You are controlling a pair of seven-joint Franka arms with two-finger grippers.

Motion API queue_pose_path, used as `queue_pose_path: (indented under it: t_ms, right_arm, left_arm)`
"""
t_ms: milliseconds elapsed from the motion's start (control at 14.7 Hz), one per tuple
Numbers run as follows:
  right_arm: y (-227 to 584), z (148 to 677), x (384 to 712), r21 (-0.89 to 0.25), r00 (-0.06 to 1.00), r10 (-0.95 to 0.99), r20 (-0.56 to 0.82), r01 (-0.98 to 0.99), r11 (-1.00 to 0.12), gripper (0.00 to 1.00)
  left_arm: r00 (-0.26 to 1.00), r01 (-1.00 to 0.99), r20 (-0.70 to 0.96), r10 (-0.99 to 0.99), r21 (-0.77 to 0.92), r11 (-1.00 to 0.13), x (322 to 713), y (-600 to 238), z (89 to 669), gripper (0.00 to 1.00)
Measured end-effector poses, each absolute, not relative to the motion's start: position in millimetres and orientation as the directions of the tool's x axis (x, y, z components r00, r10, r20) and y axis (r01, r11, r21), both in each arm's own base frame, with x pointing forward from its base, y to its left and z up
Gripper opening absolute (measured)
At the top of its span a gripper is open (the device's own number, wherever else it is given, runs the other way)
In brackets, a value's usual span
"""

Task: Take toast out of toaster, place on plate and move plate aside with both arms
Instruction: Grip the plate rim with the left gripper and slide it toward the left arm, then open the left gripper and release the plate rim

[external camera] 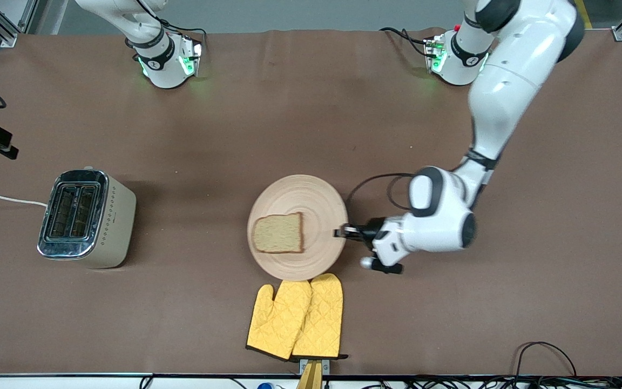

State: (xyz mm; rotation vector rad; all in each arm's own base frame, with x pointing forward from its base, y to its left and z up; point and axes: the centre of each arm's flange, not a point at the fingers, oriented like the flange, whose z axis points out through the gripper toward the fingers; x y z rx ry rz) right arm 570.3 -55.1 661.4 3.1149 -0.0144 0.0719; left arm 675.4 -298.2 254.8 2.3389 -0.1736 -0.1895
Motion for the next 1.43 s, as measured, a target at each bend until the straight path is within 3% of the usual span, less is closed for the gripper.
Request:
queue_pose_path:
  t_ms: [340, 544, 816, 1155, 1427]
  right_arm:
    - [-59, 662, 570, 0.026, 0.999, -0.016, 0.048, -0.017, -1.0, 1.0]
    - [-59, 661, 571, 0.026, 0.999, -0.015, 0.047, -0.016, -1.0, 1.0]
    - [-59, 661, 571, 0.026, 0.999, -0.015, 0.046, -0.016, -1.0, 1.0]
    - [-59, 661, 571, 0.026, 0.999, -0.015, 0.046, -0.016, -1.0, 1.0]
    - [-59, 661, 571, 0.026, 0.999, -0.015, 0.046, -0.016, -1.0, 1.0]
  left_arm:
    - [0.94, -0.221, 0.019, -0.34, 0.793, -0.567, 697, -99, 240, 0.13]
    - [0.932, -0.23, 0.047, -0.36, 0.842, -0.488, 684, 15, 225, 0.13]
    - [0.963, -0.143, 0.007, -0.268, 0.858, -0.494, 661, 136, 197, 0.13]
    - [0.972, -0.13, 0.017, -0.233, 0.868, -0.479, 635, 198, 120, 0.13]
    - [0.972, -0.133, 0.023, -0.232, 0.873, -0.47, 641, 197, 117, 0.12]
